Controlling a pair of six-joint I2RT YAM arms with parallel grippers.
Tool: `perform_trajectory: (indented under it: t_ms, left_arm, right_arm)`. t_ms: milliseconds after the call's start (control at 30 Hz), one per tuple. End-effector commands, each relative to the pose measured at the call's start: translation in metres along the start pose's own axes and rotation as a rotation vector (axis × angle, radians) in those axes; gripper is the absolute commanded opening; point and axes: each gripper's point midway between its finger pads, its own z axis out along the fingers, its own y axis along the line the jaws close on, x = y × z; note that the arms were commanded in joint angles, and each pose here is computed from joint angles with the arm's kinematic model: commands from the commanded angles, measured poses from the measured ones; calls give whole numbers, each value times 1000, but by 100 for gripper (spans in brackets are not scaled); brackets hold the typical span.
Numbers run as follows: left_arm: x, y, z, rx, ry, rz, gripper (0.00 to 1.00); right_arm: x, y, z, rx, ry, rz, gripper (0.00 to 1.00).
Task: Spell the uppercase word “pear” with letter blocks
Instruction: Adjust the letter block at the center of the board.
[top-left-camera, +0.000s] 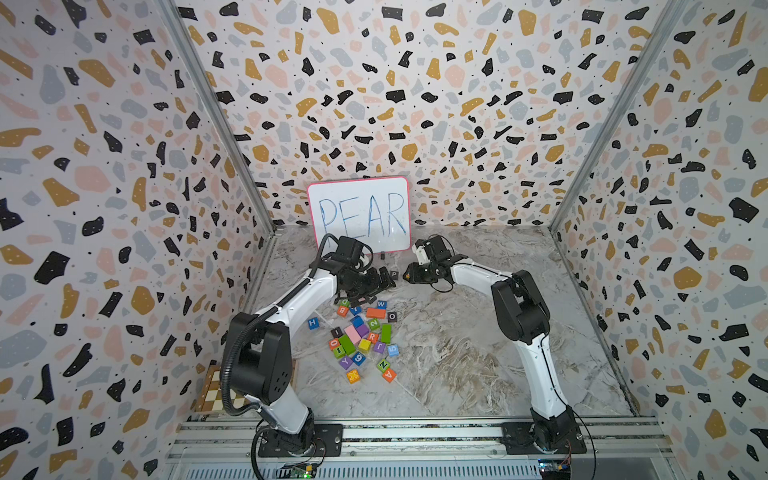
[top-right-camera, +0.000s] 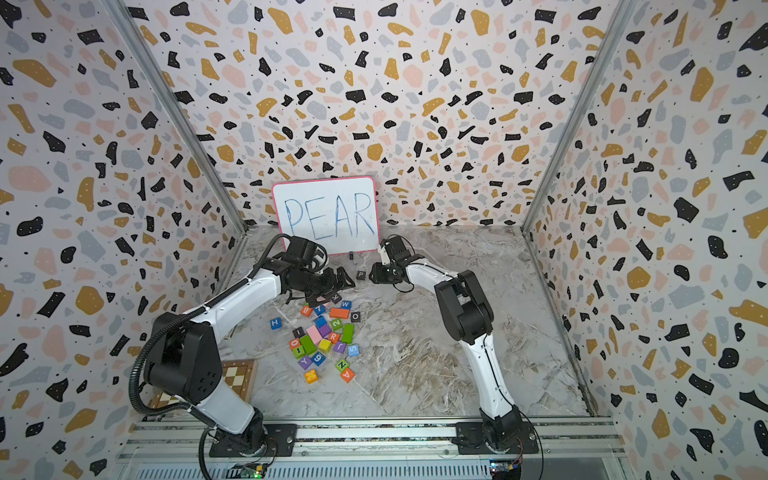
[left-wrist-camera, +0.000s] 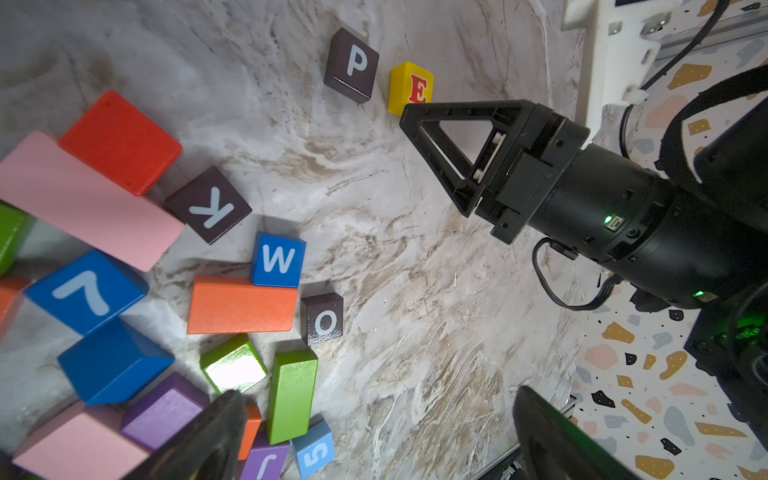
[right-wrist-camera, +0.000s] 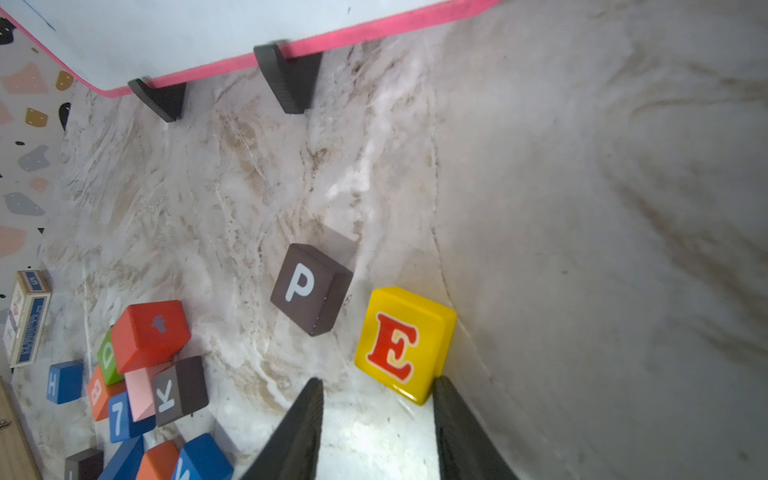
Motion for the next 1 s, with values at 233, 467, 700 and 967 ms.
perform_trajectory:
  t_ms: [233, 467, 700, 967]
  left_arm:
    - [2, -5, -8, 13, -21, 13, 99]
    - [4, -6, -16, 8, -29, 18, 99]
    - [25, 7, -34, -27, -42, -2, 99]
    - [71, 35, -50, -77, 3, -43, 99]
  right_arm:
    - [-6, 9, -3, -13, -15, -3, 45]
    - [-16, 11, -17, 1, -38, -14, 45]
    - [-18, 19, -49, 10, -76, -32, 49]
    - [46, 37, -81, 51, -17, -154, 51]
